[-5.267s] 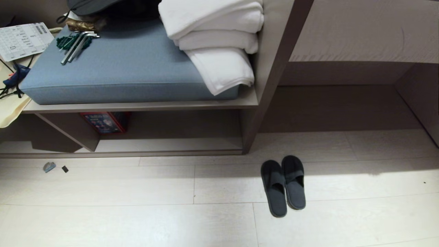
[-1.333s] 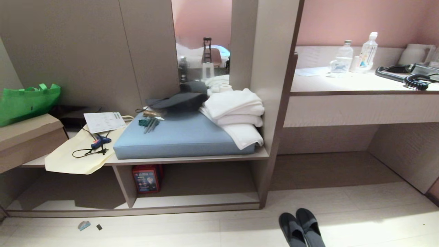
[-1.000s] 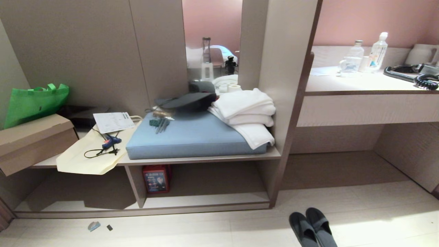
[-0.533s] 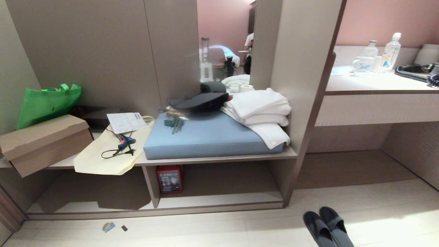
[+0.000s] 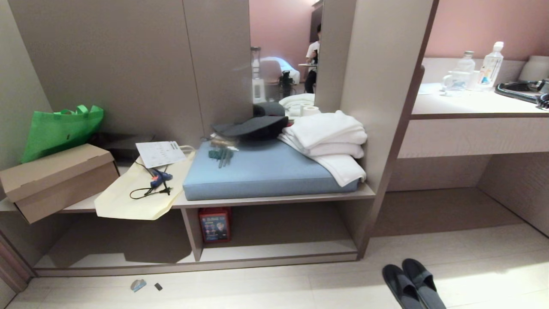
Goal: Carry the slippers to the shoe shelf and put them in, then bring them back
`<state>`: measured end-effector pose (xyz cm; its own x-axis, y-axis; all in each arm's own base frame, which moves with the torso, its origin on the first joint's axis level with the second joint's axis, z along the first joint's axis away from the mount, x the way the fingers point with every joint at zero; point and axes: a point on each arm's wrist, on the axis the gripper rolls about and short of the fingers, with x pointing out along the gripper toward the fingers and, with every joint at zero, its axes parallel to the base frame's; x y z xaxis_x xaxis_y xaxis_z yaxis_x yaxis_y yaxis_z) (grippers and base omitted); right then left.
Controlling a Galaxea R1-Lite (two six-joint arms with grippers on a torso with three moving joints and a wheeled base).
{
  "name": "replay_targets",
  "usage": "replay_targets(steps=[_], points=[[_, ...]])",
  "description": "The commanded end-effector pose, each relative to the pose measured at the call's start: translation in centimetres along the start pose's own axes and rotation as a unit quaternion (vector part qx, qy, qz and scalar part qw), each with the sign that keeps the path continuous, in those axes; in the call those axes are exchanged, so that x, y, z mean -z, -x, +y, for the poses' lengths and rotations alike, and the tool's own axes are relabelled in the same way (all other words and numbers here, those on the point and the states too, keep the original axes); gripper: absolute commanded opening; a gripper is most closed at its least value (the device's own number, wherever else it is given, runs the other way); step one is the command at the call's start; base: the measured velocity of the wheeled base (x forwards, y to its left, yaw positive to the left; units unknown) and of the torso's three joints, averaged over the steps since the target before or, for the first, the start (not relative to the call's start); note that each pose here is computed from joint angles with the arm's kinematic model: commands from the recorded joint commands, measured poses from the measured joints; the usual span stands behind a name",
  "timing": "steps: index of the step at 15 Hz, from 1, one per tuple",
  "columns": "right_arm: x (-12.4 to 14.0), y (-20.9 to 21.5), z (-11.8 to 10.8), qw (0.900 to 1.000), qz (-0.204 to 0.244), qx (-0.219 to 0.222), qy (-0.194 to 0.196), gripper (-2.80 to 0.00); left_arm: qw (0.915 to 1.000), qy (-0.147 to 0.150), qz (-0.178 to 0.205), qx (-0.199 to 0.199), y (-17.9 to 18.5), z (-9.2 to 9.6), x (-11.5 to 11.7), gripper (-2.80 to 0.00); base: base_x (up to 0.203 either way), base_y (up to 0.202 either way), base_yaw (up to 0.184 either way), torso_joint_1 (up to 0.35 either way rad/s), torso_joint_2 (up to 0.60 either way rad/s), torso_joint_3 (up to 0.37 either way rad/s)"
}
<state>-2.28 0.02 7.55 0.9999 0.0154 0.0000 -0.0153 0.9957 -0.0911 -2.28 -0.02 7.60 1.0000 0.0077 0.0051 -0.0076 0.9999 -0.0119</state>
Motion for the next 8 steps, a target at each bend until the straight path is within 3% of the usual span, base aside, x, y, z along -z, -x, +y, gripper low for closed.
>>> replay_targets(steps=[1, 5, 8], points=[[0.00, -0.01, 0.00, 1.000, 0.001, -0.001, 0.000, -2.80, 1.0000, 0.001, 0.000, 0.000, -0.01, 0.00, -0.01, -2.80, 0.000, 0.000, 0.000, 0.000, 0.00, 0.000], [0.00, -0.01, 0.00, 1.000, 0.001, -0.001, 0.000, -2.80, 1.0000, 0.004, 0.001, 0.000, -0.01, 0.00, 0.00, -2.80, 0.000, 0.000, 0.000, 0.000, 0.00, 0.000], [0.00, -0.01, 0.00, 1.000, 0.001, -0.001, 0.001, -2.80, 1.0000, 0.004, 0.001, 0.000, -0.01, 0.00, 0.00, -2.80, -0.173, 0.000, 0.000, 0.005, 0.00, 0.005]])
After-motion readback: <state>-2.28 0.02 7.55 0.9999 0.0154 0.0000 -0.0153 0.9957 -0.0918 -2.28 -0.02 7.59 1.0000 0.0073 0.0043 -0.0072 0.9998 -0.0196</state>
